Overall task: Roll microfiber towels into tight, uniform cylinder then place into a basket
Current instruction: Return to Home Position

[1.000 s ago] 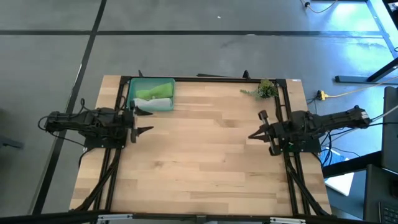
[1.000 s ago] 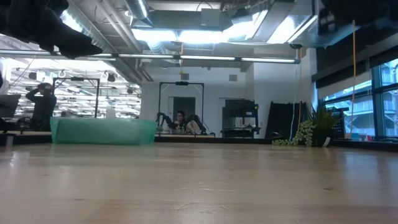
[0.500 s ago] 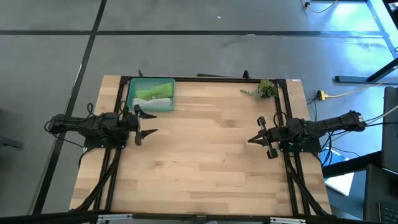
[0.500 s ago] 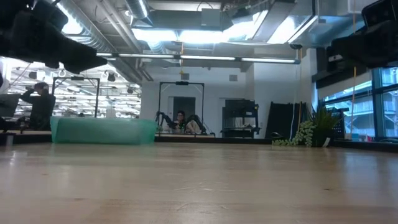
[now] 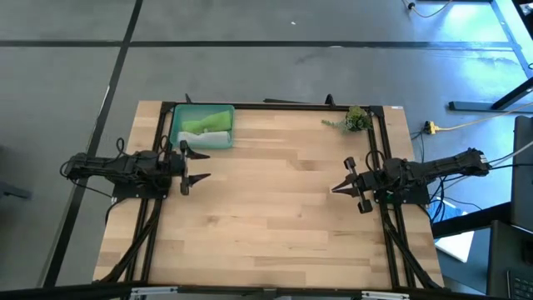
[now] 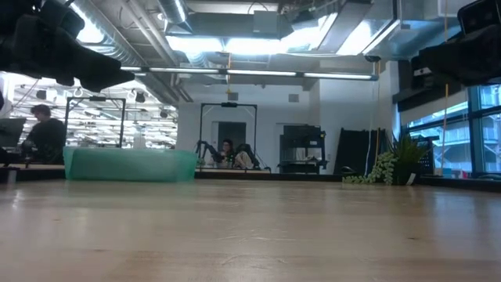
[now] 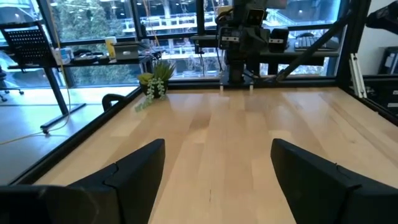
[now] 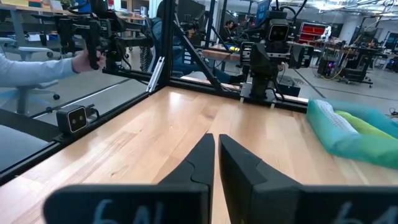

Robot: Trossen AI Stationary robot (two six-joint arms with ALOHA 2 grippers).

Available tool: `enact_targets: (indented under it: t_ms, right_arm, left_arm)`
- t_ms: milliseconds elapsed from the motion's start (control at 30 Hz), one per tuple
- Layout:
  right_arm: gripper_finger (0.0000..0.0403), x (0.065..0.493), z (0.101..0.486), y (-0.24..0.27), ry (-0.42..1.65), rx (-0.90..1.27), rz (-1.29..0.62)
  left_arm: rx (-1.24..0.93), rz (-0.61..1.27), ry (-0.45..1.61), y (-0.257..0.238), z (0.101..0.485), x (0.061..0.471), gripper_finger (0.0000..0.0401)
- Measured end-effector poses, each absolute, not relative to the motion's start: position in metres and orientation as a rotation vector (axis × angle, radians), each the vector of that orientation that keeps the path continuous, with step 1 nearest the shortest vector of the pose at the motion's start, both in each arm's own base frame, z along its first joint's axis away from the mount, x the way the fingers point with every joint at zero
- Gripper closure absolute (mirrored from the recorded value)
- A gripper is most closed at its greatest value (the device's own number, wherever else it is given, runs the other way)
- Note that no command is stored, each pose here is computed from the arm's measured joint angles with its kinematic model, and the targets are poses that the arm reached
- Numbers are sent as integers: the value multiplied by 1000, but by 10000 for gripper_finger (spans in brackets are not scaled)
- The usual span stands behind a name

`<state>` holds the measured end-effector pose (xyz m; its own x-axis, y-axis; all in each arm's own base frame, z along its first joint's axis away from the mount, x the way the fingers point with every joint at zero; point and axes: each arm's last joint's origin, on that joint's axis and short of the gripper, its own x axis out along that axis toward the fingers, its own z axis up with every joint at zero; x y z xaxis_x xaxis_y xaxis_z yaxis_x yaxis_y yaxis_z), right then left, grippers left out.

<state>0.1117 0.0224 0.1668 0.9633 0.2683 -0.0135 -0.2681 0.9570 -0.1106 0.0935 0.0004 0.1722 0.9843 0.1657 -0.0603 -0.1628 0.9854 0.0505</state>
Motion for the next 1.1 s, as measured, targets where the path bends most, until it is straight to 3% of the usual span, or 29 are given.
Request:
enact_targets:
  t_ms: [1100]
  right_arm:
    - [374, 112, 166, 22, 2, -109, 272]
  left_arm:
    - [45, 166, 65, 0, 172, 93, 112]
